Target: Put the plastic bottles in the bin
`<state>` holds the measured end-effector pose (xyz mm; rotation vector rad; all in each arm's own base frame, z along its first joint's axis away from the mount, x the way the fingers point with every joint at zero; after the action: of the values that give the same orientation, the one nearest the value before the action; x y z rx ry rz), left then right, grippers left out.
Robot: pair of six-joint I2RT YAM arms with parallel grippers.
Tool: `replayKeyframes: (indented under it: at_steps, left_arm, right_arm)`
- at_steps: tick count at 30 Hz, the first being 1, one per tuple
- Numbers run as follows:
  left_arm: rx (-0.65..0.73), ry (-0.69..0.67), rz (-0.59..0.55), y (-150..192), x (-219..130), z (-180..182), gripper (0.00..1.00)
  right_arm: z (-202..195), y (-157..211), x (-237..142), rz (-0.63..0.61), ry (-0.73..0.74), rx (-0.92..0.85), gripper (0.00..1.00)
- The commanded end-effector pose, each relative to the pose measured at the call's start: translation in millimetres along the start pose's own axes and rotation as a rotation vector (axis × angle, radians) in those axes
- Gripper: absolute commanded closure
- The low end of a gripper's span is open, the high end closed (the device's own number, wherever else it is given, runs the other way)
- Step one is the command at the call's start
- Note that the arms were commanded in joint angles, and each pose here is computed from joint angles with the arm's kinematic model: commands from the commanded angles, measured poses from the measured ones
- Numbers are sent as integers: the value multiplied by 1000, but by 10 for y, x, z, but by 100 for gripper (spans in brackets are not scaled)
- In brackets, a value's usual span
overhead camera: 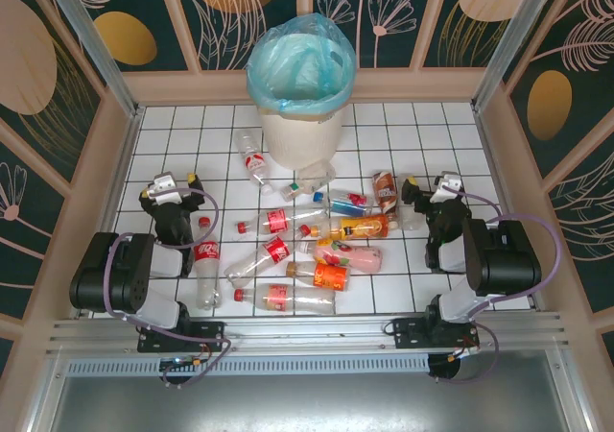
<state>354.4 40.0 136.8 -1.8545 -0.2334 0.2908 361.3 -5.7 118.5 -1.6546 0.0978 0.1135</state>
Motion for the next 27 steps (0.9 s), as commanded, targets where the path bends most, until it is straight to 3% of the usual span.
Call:
replayKeyframes:
  at_steps: [1, 21, 27]
  left_arm:
    - [-21, -15, -18, -39, 7, 30, 1]
    - [-23, -12, -21, -48, 5, 25, 2]
    - [-29, 20, -70, -190, -139, 7, 9]
  right_arm:
    - [7, -93, 28, -28, -6, -23, 1]
    - [-88, -89, 19, -28, 44, 4, 1]
    - [-191, -254, -62, -44, 98, 24, 2]
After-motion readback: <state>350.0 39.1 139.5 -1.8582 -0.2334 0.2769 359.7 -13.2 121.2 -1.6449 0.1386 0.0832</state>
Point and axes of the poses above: each hand's point on the last joint's axis, 136 mm out from that joint toward the fingers, its own x axis out along the fingers, its own z axis along the line the jaws close on, y = z × x, the point moved 1 cm from there along -x, back along the fingers, and after that the axes turned 12 degrees about -x, right-handed, at the moved point
